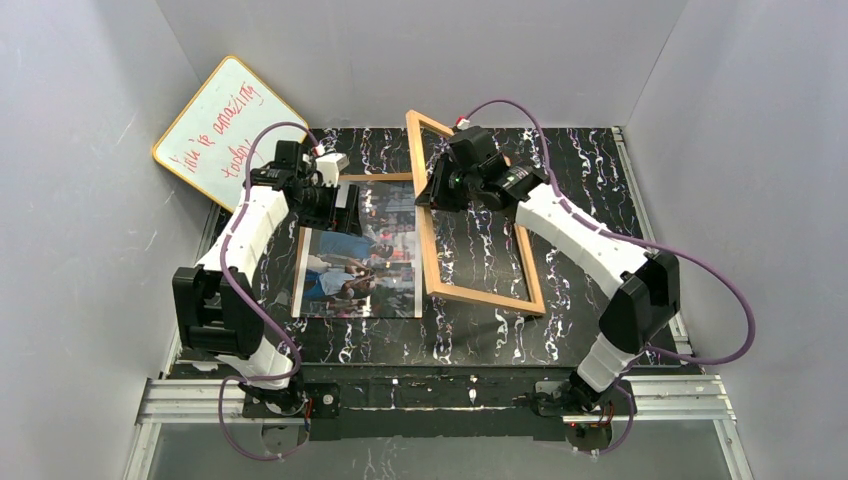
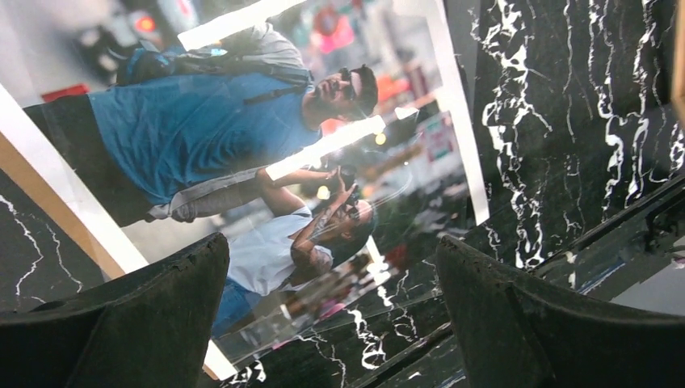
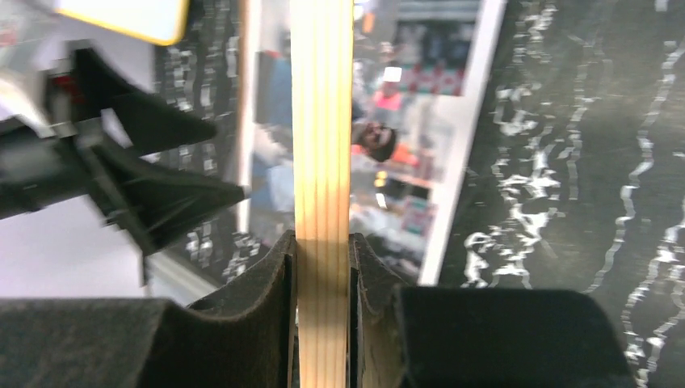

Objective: Put the photo into the frame
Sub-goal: Turn over the photo frame at the center of the board.

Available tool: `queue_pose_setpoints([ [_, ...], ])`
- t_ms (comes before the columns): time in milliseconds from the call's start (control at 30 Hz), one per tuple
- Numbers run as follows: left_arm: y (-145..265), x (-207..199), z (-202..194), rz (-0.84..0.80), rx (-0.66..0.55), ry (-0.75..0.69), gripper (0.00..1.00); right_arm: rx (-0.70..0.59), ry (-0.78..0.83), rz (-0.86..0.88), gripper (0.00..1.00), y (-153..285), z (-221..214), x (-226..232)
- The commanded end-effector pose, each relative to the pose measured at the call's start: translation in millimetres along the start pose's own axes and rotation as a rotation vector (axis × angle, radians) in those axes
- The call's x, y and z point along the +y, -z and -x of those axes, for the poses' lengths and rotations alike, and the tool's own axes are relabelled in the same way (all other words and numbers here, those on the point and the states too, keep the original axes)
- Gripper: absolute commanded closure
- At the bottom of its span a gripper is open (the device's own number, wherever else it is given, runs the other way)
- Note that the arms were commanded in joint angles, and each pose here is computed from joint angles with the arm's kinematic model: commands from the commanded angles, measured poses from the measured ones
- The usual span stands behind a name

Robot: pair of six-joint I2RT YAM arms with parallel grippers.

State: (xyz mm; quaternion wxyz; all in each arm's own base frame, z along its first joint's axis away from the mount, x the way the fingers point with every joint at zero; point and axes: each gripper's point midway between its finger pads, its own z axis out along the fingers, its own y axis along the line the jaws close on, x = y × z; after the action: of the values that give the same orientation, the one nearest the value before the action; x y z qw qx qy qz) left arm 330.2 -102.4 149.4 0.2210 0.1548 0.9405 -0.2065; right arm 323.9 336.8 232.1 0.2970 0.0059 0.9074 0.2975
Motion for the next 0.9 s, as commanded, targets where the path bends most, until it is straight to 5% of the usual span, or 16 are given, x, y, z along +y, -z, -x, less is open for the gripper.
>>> queue_pose_setpoints([
  [0, 20, -24, 30, -0.025, -0.097, -0.011, 0.02, -0.045, -0.074, 0.269, 0.97, 51, 27, 71],
  [333, 18, -60, 76, -0.009, -0.198, -0.033, 0.02, -0.056, -0.200, 0.521, 0.97, 89, 43, 109],
  [767, -10, -86, 109, 0.051, -0.290, -0.017, 0.02, 0.002, -0.410, 0.734, 0.96, 94, 45, 75],
  [833, -14, -95, 116, 0.049, -0.309, -0.021, 0.02, 0.013, -0.416, 0.734, 0.90, 95, 46, 72],
  [867, -15, -100, 121, 0.049, -0.320, -0.029, 0.02, 0.021, -0.415, 0.726, 0.78, 95, 47, 69],
])
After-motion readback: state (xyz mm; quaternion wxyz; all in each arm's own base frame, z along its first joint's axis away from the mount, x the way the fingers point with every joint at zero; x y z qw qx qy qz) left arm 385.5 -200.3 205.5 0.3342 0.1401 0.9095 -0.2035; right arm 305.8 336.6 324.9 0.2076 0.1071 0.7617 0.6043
